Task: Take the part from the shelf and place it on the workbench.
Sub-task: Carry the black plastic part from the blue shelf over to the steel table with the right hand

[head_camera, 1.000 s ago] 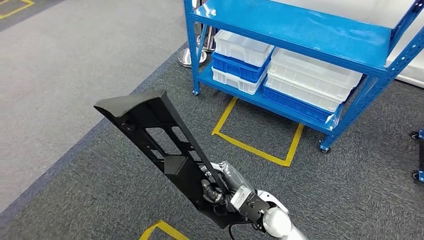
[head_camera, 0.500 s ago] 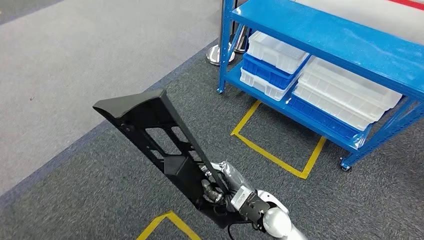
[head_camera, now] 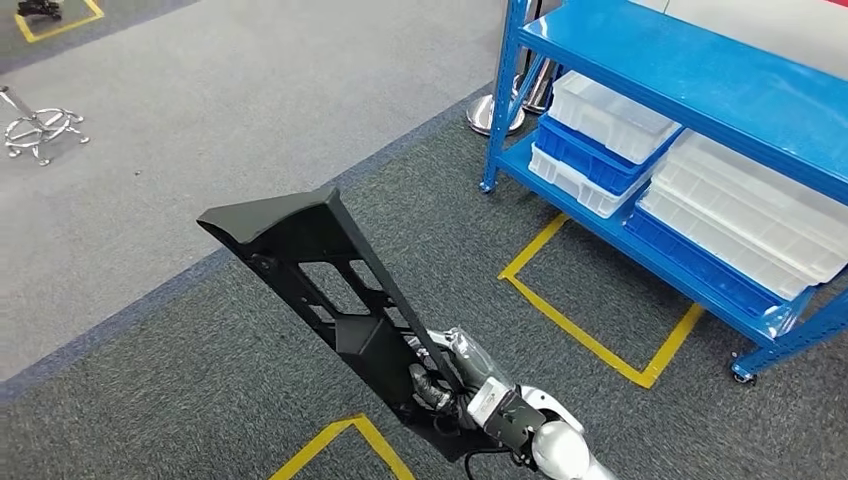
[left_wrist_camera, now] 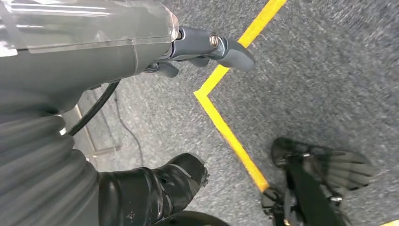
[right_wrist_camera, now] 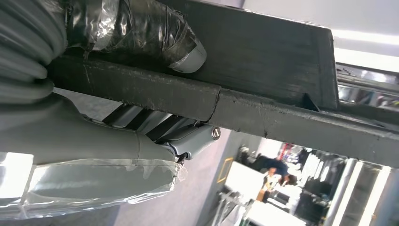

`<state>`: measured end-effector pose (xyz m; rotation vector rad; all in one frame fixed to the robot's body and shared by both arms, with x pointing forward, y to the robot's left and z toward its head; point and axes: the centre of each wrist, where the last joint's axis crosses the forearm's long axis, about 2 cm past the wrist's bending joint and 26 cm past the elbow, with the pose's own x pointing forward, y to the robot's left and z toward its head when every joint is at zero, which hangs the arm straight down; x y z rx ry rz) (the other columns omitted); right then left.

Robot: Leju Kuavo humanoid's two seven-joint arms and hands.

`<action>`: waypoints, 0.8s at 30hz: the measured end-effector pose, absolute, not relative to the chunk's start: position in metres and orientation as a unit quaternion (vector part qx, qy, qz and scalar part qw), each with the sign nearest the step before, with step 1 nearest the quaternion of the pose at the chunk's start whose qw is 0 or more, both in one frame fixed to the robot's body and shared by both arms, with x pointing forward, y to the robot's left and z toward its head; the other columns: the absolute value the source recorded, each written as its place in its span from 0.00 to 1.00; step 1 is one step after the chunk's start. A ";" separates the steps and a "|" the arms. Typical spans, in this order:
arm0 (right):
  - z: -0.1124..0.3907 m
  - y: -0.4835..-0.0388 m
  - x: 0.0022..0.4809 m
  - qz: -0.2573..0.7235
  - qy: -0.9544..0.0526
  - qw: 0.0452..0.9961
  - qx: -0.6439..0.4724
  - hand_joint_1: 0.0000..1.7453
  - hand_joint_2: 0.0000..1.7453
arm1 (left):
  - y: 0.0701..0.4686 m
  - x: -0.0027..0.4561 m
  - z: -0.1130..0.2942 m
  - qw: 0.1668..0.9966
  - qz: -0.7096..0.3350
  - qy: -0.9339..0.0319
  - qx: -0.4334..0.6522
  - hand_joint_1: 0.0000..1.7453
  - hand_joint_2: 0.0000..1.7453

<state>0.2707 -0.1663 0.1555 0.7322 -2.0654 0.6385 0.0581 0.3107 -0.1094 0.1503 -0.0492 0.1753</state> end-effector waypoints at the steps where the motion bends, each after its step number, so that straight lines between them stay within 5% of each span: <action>1: 0.155 -0.166 0.270 0.254 -0.823 0.417 0.292 0.97 1.00 | 0.311 0.059 -0.109 0.993 0.087 -0.026 0.076 0.00 1.00; 24: 0.151 -0.169 0.264 0.255 -0.819 0.422 0.292 0.97 1.00 | 0.313 0.060 -0.109 0.992 0.083 -0.019 0.093 0.00 1.00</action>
